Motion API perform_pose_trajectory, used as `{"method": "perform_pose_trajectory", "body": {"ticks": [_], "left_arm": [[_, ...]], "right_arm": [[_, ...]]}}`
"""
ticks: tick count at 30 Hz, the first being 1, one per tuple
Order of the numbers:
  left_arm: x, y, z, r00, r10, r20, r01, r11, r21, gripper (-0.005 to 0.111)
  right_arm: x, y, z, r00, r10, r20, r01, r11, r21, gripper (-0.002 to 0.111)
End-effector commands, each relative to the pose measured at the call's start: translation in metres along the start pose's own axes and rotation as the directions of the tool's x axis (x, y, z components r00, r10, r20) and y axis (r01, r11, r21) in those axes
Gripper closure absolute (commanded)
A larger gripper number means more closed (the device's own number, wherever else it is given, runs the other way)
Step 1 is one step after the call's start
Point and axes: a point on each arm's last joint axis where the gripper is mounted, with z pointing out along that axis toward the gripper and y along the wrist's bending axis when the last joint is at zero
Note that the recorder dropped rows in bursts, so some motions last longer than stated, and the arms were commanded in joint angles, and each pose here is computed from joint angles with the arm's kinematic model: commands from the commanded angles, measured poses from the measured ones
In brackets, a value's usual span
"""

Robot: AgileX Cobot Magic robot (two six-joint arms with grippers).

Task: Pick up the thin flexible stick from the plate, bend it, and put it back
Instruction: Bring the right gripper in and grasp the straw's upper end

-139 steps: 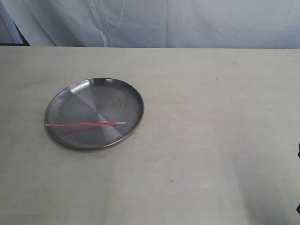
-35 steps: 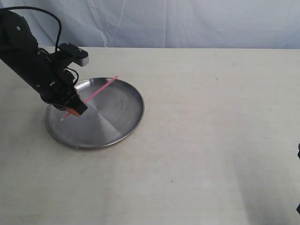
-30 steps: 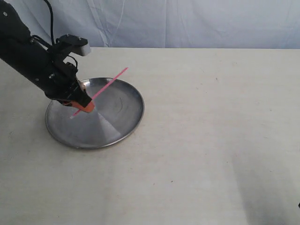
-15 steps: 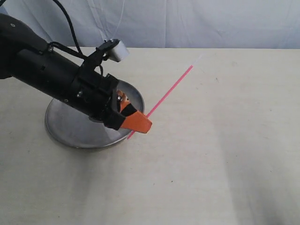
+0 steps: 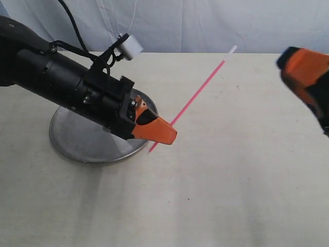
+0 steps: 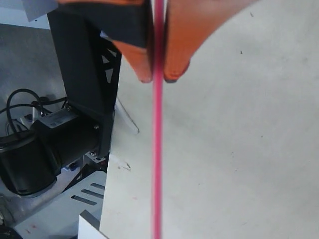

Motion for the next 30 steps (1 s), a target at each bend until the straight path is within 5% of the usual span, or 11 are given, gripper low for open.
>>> {"method": "perform_pose_trajectory", "body": {"ticks": [1,17,20,22,24,30], "left_arm": [[-0.002,-0.006,0.001,1.0,0.013,0.014,-0.013,0.999,0.029,0.107],[-0.003,-0.01,-0.001,0.999,0.033,0.019,-0.034,0.999,0.031,0.107],[-0.003,-0.01,-0.001,0.999,0.036,0.019,-0.036,0.999,0.031,0.107],[-0.003,-0.01,-0.001,0.999,0.036,0.019,-0.036,0.999,0.031,0.107],[-0.003,-0.01,-0.001,0.999,0.036,0.019,-0.036,0.999,0.031,0.107],[-0.003,-0.015,-0.002,0.998,0.063,0.022,-0.064,0.995,0.079,0.107]], "right_arm": [[0.013,-0.003,0.038,0.991,-0.053,-0.125,0.052,0.999,-0.015,0.052],[0.014,0.001,0.108,0.983,-0.064,-0.172,0.051,0.995,-0.081,0.054],[0.014,-0.002,0.114,0.98,-0.068,-0.188,0.06,0.997,-0.048,0.072],[0.015,-0.003,0.115,0.979,-0.067,-0.193,0.06,0.997,-0.04,0.097],[0.015,-0.003,0.115,0.978,-0.071,-0.194,0.065,0.997,-0.039,0.109],[0.018,-0.012,0.114,0.966,-0.1,-0.238,0.115,0.992,0.05,0.109]]}}
